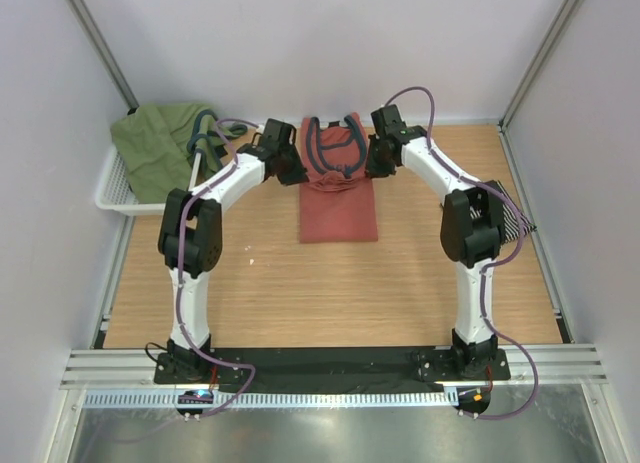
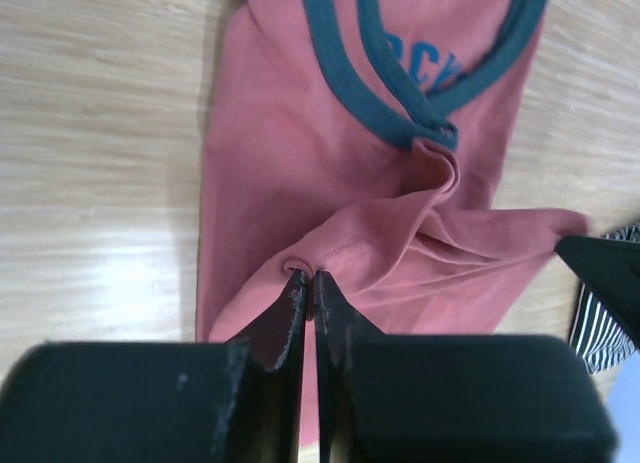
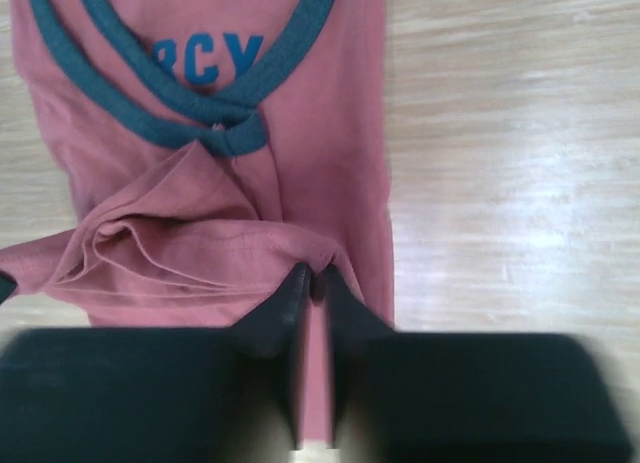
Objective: Fold and stack the tank tops
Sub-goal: Fold the tank top
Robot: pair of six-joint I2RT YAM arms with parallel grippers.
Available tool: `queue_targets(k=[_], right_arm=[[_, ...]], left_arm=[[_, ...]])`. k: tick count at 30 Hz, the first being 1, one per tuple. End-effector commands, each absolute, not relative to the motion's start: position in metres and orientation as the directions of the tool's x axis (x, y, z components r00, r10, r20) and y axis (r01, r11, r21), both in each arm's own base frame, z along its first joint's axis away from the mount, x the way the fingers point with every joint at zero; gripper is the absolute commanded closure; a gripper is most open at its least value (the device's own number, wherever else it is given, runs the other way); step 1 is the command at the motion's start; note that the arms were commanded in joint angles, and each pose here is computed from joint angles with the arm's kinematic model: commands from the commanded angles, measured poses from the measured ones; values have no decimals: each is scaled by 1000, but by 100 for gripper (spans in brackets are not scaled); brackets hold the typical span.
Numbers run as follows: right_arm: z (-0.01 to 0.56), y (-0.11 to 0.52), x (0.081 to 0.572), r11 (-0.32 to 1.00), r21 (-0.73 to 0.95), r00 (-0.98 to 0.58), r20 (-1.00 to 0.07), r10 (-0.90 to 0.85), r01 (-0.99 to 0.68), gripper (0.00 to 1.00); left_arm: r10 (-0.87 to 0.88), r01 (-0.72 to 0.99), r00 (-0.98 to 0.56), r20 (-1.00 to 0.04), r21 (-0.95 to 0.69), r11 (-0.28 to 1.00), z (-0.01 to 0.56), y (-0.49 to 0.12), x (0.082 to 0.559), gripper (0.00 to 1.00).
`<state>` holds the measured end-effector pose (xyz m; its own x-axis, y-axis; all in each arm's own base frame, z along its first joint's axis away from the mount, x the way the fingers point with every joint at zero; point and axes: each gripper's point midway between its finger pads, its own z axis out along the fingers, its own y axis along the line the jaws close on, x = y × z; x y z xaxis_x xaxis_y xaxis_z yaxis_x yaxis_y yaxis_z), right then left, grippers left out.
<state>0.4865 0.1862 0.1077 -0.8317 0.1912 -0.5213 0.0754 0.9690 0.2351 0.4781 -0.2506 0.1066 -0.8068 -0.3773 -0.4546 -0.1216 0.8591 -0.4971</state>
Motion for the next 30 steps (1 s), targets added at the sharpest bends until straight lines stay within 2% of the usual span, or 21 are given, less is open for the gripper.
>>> queue_targets(k=[1, 2, 3, 4, 7, 9, 10, 11, 12, 14, 15, 16, 18, 22, 30], right_arm=[[115, 188, 524, 954, 291, -771, -589, 242, 78, 77], [114, 189, 528, 948, 305, -765, -589, 260, 89, 66], [113, 187, 531, 948, 305, -760, -592, 267, 95, 55], [117, 185, 531, 946, 306, -752, -599, 276, 104, 43], [120, 177, 523, 948, 299, -728, -627, 279, 106, 33], [147, 174, 517, 945, 316, -685, -671, 283, 80, 33], [136, 170, 504, 949, 305, -705, -654, 274, 87, 35], [152, 169, 496, 945, 320, -688, -670, 278, 70, 36], [153, 172, 490, 940, 339, -692, -666, 278, 51, 38], [135, 173, 463, 934, 355, -740, -618, 267, 40, 43], [142, 173, 455, 929, 369, -736, -623, 267, 25, 44], [123, 173, 437, 926, 376, -773, -578, 261, 32, 46], [122, 176, 423, 916, 401, -779, -569, 261, 14, 48], [90, 180, 386, 901, 433, -841, -485, 239, 6, 44], [61, 182, 358, 898, 439, -884, -422, 200, -6, 46]], left_arm=[[-406, -114, -789, -461, -540, 834, 108, -249, 505, 94], [-405, -109, -792, -457, -547, 830, 107, -250, 508, 85], [-402, -106, -795, -455, -548, 830, 105, -251, 509, 70], [-395, -98, -796, -459, -546, 832, 106, -251, 511, 44], [-376, -77, -774, -509, -514, 855, 125, -240, 508, 25], [-360, -74, -778, -515, -493, 867, 122, -233, 497, 24], [-355, -61, -772, -528, -493, 868, 128, -231, 493, 24], [-357, -47, -761, -542, -503, 863, 141, -229, 485, 24], [-351, -59, -778, -521, -496, 867, 129, -225, 471, 24], [-355, -40, -776, -521, -522, 852, 138, -226, 455, 26], [-343, -57, -806, -483, -513, 857, 118, -224, 437, 27], [-334, -43, -811, -480, -521, 853, 117, -229, 429, 29], [-316, -18, -821, -475, -532, 847, 117, -234, 410, 31], [-282, 4, -850, -446, -541, 841, 96, -247, 371, 32], [-264, -2, -879, -396, -551, 834, 72, -255, 356, 35]])
